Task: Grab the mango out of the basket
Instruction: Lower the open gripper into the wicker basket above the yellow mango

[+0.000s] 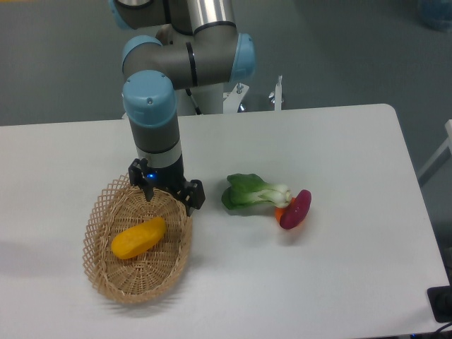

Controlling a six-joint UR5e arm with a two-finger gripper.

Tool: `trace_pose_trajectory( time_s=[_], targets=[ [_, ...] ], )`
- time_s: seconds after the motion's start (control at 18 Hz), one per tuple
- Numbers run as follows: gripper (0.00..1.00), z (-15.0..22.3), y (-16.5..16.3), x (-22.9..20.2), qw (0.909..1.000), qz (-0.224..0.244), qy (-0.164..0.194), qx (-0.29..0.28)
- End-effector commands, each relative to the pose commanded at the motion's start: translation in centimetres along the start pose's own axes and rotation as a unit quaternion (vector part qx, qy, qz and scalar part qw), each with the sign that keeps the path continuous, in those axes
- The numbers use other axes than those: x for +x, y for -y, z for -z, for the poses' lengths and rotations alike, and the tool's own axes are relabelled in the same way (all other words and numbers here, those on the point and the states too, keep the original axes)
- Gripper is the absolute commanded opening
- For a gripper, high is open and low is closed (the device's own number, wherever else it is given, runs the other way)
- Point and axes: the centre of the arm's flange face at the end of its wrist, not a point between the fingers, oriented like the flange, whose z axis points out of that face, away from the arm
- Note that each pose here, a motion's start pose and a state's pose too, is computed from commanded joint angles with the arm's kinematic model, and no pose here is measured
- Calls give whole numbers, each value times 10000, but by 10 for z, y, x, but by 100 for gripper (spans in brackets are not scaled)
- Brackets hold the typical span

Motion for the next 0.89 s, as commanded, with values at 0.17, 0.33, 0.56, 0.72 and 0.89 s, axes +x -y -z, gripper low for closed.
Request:
trace_pose_trajectory(
  time_s=[0.17, 0.33, 0.56, 0.72, 0.89],
  targets=[
    [100, 0, 0, -1, 10000, 7, 6, 6],
    [100, 0, -1, -2, 9999, 83, -89, 74],
    [100, 0, 0, -2, 9993, 257, -201, 176],
    [100, 0, 4, -1, 9984, 412, -122, 373],
    [100, -5, 5, 0, 9974, 485, -41, 525]
  ],
)
